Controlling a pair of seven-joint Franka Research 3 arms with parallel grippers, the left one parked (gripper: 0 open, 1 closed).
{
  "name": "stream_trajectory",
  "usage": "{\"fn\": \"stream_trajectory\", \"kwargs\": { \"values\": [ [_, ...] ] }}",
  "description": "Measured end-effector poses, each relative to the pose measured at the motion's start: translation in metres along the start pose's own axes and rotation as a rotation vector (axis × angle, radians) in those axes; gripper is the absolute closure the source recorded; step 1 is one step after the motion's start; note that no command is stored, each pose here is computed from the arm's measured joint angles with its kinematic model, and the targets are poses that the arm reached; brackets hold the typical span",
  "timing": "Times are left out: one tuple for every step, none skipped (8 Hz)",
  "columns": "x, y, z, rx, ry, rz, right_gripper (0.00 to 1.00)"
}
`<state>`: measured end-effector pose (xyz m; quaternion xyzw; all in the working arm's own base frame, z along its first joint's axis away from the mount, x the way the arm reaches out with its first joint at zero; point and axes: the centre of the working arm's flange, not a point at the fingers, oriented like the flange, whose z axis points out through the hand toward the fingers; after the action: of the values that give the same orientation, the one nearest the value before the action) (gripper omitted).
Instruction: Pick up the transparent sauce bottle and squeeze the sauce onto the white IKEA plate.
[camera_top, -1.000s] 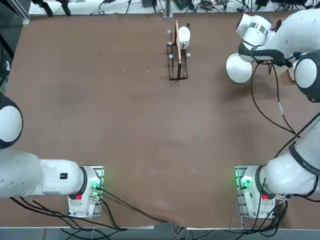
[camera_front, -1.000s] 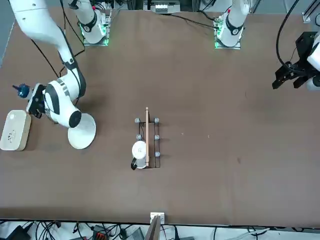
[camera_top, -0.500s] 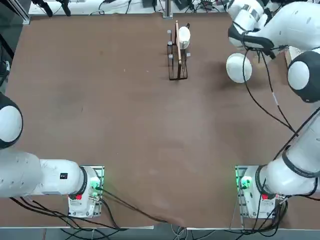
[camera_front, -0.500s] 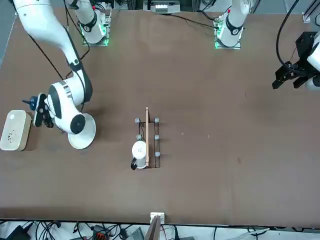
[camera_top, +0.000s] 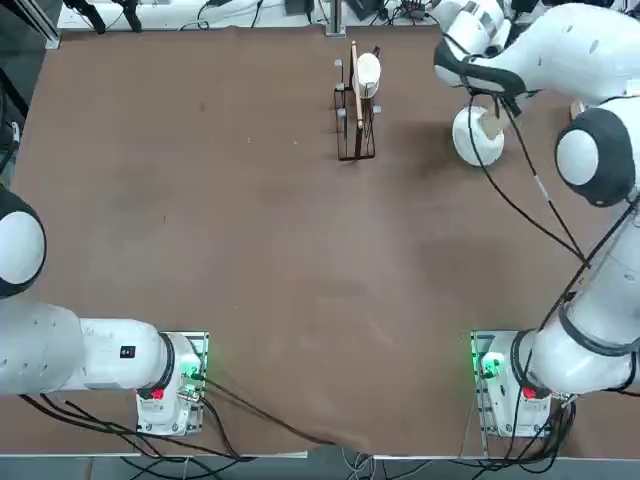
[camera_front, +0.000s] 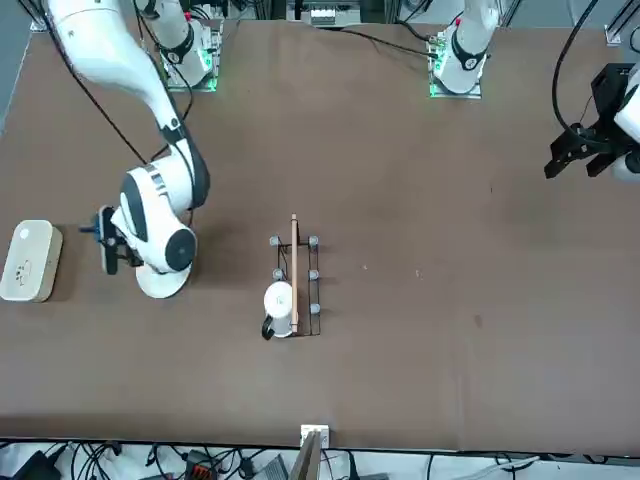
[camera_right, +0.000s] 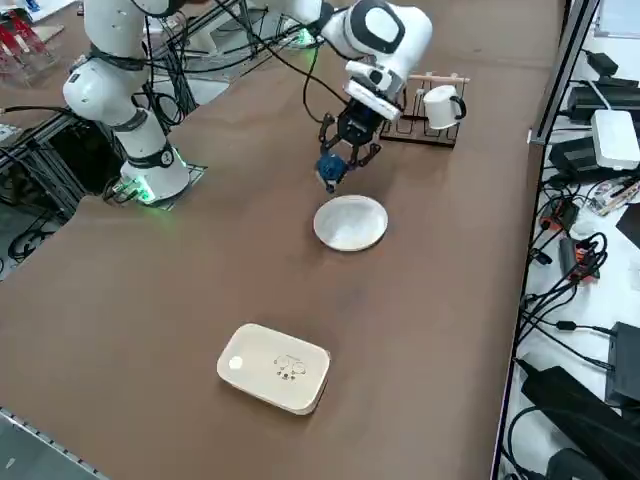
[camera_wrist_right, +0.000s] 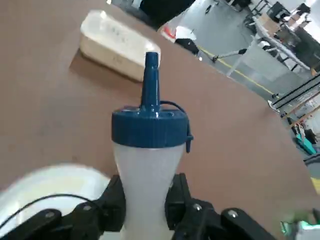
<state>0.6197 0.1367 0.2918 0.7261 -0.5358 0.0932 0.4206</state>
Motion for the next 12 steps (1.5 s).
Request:
{"fn": "stream_trajectory", "kwargs": {
  "values": [
    [-0.005, 0.002, -0.015, 0.015, -0.081, -0.069, 0.59],
    [-0.002, 0.003, -0.026, 0.035, -0.183, -0.133, 0.59],
    [0.005, 0.003, -0.029, 0.051, -0.296, -0.194, 0.59],
    [0.015, 0.001, -0.024, 0.063, -0.425, -0.247, 0.59],
    [0.026, 0.0, -0.015, 0.077, -0.568, -0.293, 0.59],
    [0.038, -0.002, -0.006, 0.106, -0.711, -0.332, 0.59],
    [0.046, -0.005, 0.0, 0.148, -0.801, -0.363, 0.59],
    [0.047, -0.009, 0.002, 0.185, -0.841, -0.393, 0.59],
    [0.04, -0.013, 0.0, 0.226, -0.882, -0.421, 0.59],
    [0.03, -0.018, -0.001, 0.268, -0.934, -0.442, 0.59],
    [0.026, -0.022, 0.002, 0.297, -0.984, -0.454, 0.59],
    [0.031, -0.024, 0.012, 0.314, -1.043, -0.458, 0.59]
  ]
}}
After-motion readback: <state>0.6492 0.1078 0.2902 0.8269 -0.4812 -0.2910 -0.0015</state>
